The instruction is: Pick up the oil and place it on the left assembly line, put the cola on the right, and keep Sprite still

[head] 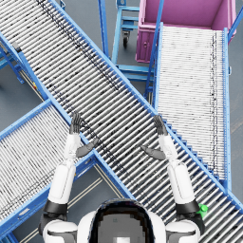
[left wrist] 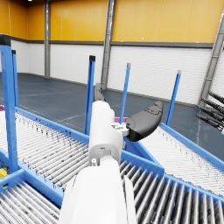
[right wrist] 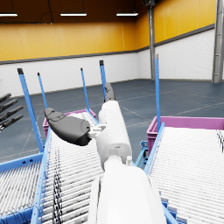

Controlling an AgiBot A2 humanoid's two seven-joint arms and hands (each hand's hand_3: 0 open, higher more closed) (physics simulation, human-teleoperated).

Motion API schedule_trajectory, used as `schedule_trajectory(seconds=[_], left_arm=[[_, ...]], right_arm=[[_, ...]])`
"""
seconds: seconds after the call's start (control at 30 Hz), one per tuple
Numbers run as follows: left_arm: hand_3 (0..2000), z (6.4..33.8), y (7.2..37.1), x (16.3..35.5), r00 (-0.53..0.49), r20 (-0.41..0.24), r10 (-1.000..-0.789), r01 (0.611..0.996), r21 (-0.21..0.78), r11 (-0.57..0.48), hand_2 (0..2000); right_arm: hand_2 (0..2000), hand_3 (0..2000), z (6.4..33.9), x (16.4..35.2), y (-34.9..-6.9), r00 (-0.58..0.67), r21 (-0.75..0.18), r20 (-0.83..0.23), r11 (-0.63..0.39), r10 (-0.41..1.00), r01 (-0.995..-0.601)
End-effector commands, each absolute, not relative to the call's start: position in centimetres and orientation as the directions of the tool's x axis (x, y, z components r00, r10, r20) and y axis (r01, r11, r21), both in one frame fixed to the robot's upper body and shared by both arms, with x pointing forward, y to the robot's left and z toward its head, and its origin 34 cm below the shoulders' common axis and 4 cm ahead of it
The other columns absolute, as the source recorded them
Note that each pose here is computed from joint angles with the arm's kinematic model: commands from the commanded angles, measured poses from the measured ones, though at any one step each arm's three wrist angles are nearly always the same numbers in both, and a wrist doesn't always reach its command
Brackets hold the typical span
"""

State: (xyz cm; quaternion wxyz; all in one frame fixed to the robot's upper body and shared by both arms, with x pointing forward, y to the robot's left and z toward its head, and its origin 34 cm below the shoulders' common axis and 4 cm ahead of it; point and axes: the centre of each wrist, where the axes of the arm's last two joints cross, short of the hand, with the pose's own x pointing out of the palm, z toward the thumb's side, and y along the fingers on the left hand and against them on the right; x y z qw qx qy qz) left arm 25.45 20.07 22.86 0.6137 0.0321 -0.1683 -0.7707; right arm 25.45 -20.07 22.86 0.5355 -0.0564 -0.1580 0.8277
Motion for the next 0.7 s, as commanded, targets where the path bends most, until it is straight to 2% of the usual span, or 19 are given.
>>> schedule_trajectory(seconds=[0.03, 0.7], left_arm=[[0, 22.86, 20.07, 25.45, -0.245, 0.157, -0.957, 0.935, 0.299, -0.190, 0], [0, 22.86, 20.07, 25.45, -0.245, 0.157, -0.957, 0.935, 0.299, -0.190, 0]], right_arm=[[0, 0, 22.86, 25.45, -20.07, -0.420, -0.322, 0.076, -0.377, 0.904, -0.869], [0, 0, 22.86, 25.45, -20.07, -0.420, -0.322, 0.076, -0.377, 0.904, -0.869]])
